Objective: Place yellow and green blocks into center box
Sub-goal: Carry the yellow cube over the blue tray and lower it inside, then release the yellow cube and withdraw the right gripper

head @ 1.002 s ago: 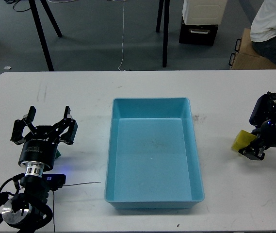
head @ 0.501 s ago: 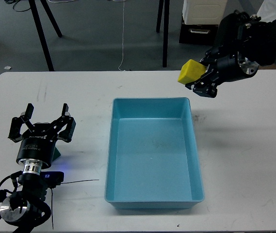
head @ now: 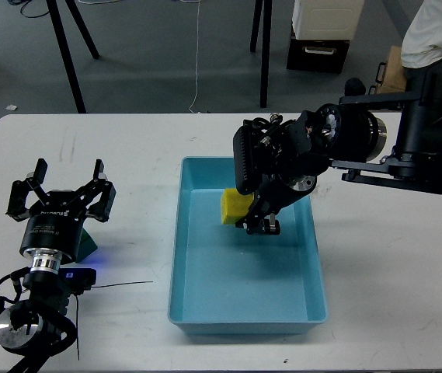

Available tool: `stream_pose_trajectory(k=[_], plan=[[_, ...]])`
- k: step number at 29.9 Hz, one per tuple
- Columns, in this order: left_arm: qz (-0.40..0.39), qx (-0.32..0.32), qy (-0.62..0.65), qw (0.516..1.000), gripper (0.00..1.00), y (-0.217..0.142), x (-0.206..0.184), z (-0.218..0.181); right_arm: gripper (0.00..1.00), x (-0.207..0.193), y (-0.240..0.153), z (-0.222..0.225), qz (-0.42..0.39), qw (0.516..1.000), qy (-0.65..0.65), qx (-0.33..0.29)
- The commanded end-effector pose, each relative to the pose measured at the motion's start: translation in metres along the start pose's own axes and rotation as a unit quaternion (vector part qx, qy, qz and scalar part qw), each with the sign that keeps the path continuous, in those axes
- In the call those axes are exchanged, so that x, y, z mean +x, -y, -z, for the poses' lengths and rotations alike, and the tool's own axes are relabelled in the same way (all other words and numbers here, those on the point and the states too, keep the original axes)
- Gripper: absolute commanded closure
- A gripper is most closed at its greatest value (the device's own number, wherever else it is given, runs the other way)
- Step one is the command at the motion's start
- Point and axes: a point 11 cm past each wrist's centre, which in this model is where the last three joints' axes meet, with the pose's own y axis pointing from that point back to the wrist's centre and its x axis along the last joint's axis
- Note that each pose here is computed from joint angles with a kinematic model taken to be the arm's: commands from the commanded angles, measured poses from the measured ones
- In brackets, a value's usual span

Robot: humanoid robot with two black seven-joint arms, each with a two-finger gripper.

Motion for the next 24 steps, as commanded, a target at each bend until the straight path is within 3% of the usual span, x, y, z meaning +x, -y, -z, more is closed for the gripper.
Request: stream_pose_trajectory(k=[1,3,8,11,13,18,24], plan=[[0.008,-0.001,0.002,1.000,0.00,0.006,-0.005,-0.001,0.67,-0.002,0.016,0.009,0.013,1.000,-0.004,0.014],[0.009,-0.001,0.002,1.000,0.00,0.007,-0.005,-0.001,0.47,-0.002,0.021,0.010,0.013,1.000,-0.001,0.016],[0.012,0.001,0.008,1.000,0.00,0.012,-0.007,-0.001,0.15,-0.005,0.021,0.007,0.013,1.000,0.006,0.011],[0.010,0.003,0.024,1.000,0.00,0.024,-0.011,-0.001,0.13,-0.009,0.022,0.004,0.014,1.000,0.012,0.007],[0.012,0.006,0.041,0.999,0.00,0.029,-0.014,-0.004,0.05,-0.009,0.022,0.004,0.009,1.000,0.018,0.009],[0.035,0.027,0.155,0.987,0.00,0.039,-0.031,-0.022,0.03,-0.012,0.016,0.000,-0.017,0.997,0.072,0.016],[0.049,0.032,0.300,0.952,0.00,0.047,-0.055,-0.066,0.02,0.002,-0.006,-0.024,-0.129,0.985,0.118,-0.011]])
